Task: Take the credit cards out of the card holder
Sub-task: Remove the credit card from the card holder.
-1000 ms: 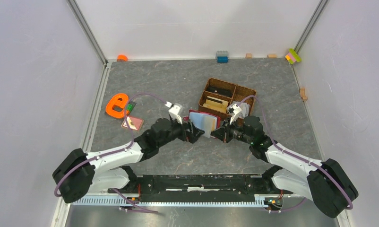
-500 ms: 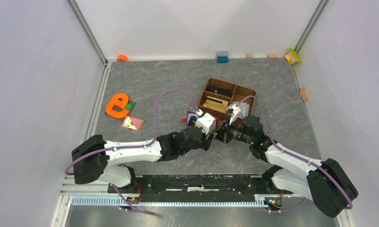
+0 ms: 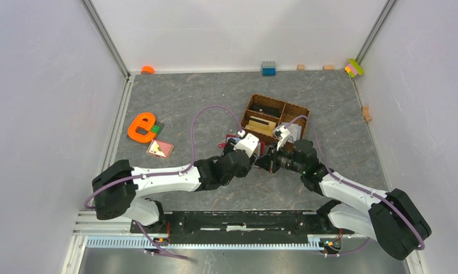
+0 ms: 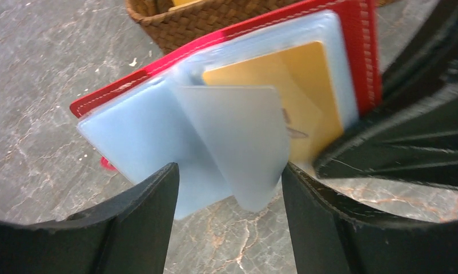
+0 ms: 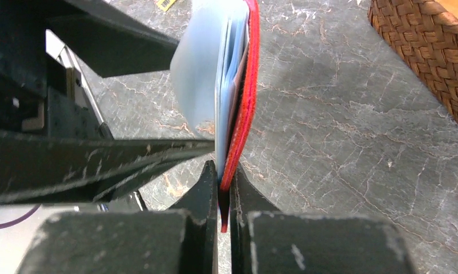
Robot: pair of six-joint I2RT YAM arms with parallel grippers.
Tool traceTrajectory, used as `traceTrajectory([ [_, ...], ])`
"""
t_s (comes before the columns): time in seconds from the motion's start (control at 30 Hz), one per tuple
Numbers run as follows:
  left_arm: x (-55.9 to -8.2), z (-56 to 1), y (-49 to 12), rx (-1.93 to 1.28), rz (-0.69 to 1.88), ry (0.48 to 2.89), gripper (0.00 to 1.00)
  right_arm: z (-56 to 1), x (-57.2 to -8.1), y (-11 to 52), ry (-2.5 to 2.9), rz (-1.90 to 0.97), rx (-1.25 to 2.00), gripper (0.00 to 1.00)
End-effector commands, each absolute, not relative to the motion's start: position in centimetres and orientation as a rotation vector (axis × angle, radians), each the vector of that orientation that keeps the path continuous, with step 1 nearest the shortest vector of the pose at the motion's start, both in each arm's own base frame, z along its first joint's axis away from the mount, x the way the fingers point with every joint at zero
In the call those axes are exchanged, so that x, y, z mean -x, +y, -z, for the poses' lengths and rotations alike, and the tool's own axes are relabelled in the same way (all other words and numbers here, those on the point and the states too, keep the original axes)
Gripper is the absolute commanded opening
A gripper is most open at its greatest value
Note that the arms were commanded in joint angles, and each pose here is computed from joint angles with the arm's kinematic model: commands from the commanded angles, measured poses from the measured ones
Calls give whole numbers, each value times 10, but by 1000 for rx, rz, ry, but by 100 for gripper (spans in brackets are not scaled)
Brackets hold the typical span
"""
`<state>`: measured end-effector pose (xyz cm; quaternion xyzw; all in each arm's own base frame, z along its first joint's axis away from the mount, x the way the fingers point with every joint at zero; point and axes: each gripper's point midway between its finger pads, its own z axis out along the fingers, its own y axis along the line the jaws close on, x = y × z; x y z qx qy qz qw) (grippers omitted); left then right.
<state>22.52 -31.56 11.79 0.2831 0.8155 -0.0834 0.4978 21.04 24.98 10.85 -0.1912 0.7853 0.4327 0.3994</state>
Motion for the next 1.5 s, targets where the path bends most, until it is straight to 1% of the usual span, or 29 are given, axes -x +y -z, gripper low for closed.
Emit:
traceTrajectory([
  [0.0, -243, -133, -300, -540, 190, 1975, 72, -147, -215, 264, 1840, -1162, 530, 0],
  [0.3, -252, -136, -278, -435, 246, 1995, 71, -148, -214, 265, 1838, -1166, 535, 0],
  [0.5, -266, -134, -265, -324, 352, 2033, 70, -149, -213, 265, 1832, -1173, 539, 0],
  [0.57, -270, -129, -261, -282, 423, 2062, 71, -150, -214, 265, 1829, -1168, 536, 0],
  [0.7, -276, -126, -250, -194, 544, 2086, 77, -150, -219, 258, 1829, -1120, 499, 0],
  [0.8, -277, -129, -244, -161, 569, 2066, 81, -152, -223, 252, 1824, -1084, 468, 0],
  [0.9, -277, -131, -241, -130, 569, 2061, 92, -149, -229, 244, 1841, -1041, 424, 0],
  [1.0, -274, -132, -248, -137, 624, 2059, 100, -147, -233, 238, 1851, -1031, 383, 0],
  [1.07, -265, -139, -261, -194, 735, 2018, 100, -146, -235, 235, 1856, -1030, 363, 0],
  [1.13, -261, -145, -263, -181, 794, 1972, 100, -145, -237, 232, 1861, -1030, 343, 0],
  [1.3, -256, -161, -253, -152, 818, 1888, 100, -141, -238, 227, 1871, -1053, 311, 0],
  [1.4, -249, -164, -266, -193, 913, 1859, 100, -140, -236, 229, 1870, -1112, 306, 0],
  [1.47, -251, -157, -273, -199, 926, 1890, 100, -142, -232, 232, 1855, -1169, 311, 0],
])
